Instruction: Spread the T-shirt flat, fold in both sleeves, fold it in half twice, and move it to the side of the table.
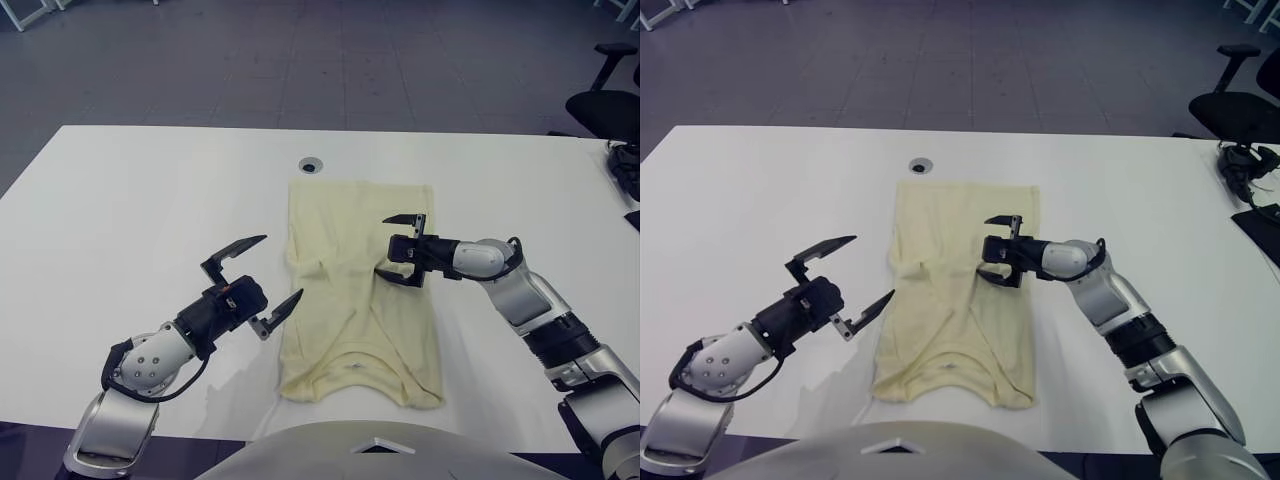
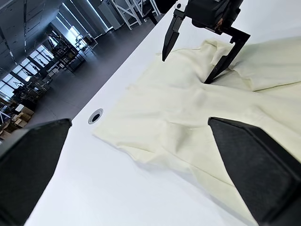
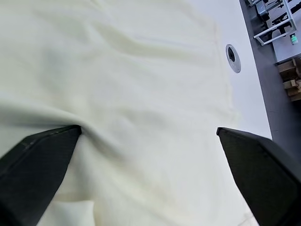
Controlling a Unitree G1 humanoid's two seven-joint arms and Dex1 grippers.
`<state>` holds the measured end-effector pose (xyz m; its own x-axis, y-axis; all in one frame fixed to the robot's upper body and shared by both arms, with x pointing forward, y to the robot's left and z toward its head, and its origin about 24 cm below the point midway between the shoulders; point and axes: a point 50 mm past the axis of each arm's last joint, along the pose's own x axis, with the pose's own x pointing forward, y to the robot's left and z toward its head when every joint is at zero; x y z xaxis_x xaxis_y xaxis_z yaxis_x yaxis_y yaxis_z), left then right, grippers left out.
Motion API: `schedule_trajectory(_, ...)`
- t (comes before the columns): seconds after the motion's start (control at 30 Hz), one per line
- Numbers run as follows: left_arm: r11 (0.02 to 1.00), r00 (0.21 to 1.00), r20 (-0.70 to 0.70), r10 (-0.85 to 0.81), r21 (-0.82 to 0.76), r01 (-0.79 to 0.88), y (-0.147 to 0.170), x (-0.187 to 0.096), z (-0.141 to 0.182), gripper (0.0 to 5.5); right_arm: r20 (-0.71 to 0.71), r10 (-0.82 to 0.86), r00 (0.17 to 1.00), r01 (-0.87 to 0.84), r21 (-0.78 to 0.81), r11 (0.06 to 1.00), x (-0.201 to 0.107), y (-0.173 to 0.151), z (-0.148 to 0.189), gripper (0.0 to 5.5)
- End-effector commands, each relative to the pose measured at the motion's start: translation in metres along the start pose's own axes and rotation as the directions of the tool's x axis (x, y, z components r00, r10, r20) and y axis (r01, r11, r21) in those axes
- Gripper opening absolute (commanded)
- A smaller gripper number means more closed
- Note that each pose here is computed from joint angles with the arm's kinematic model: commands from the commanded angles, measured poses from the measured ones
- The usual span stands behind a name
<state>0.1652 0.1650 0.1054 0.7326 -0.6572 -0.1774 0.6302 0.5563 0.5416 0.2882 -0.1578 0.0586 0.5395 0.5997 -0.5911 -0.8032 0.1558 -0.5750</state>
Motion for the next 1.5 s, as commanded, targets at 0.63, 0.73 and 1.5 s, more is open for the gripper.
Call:
schedule_trajectory(0.63,0.997,0.999,0.043,-0.006,0.073,0.003,0.0,0.01,0.002,5.4,0.027,-0.131,0.991,0.123,0.2,0.972,-0.01,-0.026,-0.006,5.37)
schedule_trajectory(0.73,0.992,0.999,0.045,-0.021,0.124,0.015,-0.002,0.006,0.006,5.4,0.099,-0.252,0.963,0.221,0.255,0.942,-0.05,-0.041,0.014,5.37)
schedule_trajectory(1.5,0.978,0.996,0.005,-0.084,0.194,0.081,-0.019,0.006,-0.001,5.4,-0.08,0.295,0.952,-0.247,0.37,0.896,-0.147,0.102,0.005,5.37)
